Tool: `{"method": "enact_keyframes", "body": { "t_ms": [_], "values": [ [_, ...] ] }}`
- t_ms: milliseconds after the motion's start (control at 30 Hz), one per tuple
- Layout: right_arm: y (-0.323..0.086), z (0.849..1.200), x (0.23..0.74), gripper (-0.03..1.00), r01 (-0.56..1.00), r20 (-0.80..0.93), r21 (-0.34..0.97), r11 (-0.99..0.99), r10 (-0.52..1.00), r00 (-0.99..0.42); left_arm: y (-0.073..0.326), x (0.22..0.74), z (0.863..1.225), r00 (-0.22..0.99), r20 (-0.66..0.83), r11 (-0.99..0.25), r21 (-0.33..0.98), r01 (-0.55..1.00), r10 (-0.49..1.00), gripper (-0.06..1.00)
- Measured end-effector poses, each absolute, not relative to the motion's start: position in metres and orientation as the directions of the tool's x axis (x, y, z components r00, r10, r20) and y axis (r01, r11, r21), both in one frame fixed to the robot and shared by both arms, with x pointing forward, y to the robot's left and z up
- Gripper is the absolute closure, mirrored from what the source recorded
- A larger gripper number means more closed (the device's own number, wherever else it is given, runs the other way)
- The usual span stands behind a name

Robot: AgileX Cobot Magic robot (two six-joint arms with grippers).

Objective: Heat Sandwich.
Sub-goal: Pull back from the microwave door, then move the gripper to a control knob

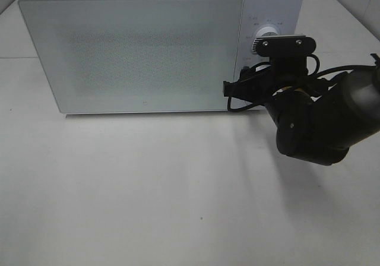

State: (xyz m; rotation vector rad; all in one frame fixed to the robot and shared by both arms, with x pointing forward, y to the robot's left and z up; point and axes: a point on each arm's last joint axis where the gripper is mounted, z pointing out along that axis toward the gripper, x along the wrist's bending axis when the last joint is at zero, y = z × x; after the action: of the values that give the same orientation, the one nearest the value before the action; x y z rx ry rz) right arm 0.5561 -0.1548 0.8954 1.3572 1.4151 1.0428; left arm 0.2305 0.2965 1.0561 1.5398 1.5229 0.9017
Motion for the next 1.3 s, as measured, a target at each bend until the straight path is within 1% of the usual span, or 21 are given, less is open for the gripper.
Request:
{"method": "enact_keyframes", "body": {
  "t_ms": [33,67,133,167,700,867,1033,1100,1133,1167,1200,1267,1300],
  "values": [
    [-0.1547,0.8948,0.556,0.38,0.258,-0.046,0.965,0.047,0.999,-0.008,0.2965,0.2305,1.0561,0.033,-0.035,0.017,0.893,0.45,0.999,-0.02],
    [-0.1547,0.8948,0.556,0.38,0.258,-0.046,0.965,0.047,0.999,-0.008,0.2965,0.2305,1.0561,0.033,-0.035,0.017,0.893,0.45,0.999,-0.02],
    [-0.1545,0.8941,0.5558,0.46,0.265,-0.044,0.963,0.045,0.999,-0.01,0.2965,0.2305,1.0561,0.033,-0.035,0.017,0.893,0.45,0.999,-0.02],
    [-0.1539,0.8939,0.5559,0.53,0.269,-0.037,0.962,0.04,0.999,-0.014,0.2965,0.2305,1.0561,0.033,-0.035,0.017,0.893,0.45,0.999,-0.02],
    [-0.1537,0.8936,0.5558,0.54,0.272,-0.025,0.962,0.027,1.0,-0.012,0.2965,0.2305,1.0561,0.033,-0.035,0.017,0.893,0.45,0.999,-0.02],
    [-0.1537,0.8936,0.5558,0.54,0.273,0.008,0.962,-0.007,1.0,-0.003,0.2965,0.2305,1.0561,0.033,-0.035,0.017,0.893,0.45,0.999,-0.02],
    [-0.1535,0.8933,0.556,0.54,0.266,0.095,0.959,-0.097,0.995,0.019,0.2965,0.2305,1.0561,0.033,-0.035,0.017,0.893,0.45,0.999,-0.02],
    [-0.1536,0.8934,0.5563,0.54,0.254,0.177,0.95,-0.182,0.983,0.041,0.2965,0.2305,1.0561,0.033,-0.035,0.017,0.893,0.45,0.999,-0.02],
    [-0.1536,0.8934,0.5563,0.54,0.254,0.177,0.95,-0.182,0.983,0.041,0.2965,0.2305,1.0561,0.033,-0.035,0.017,0.893,0.45,0.999,-0.02],
    [-0.1536,0.8934,0.5563,0.54,0.252,0.212,0.943,-0.218,0.976,0.051,0.2965,0.2305,1.0561,0.033,-0.035,0.017,0.893,0.45,0.999,-0.02],
    [-0.1538,0.8933,0.5561,0.54,0.246,0.291,0.922,-0.3,0.954,0.072,0.2965,0.2305,1.0561,0.033,-0.035,0.017,0.893,0.45,0.999,-0.02],
    [-0.1542,0.893,0.5558,0.54,0.236,0.365,0.896,-0.377,0.926,0.094,0.2965,0.2305,1.0561,0.033,-0.035,0.017,0.893,0.45,0.999,-0.02],
    [-0.1542,0.893,0.5558,0.54,0.236,0.365,0.896,-0.377,0.926,0.094,0.2965,0.2305,1.0561,0.033,-0.035,0.017,0.893,0.45,0.999,-0.02]
  ]
}}
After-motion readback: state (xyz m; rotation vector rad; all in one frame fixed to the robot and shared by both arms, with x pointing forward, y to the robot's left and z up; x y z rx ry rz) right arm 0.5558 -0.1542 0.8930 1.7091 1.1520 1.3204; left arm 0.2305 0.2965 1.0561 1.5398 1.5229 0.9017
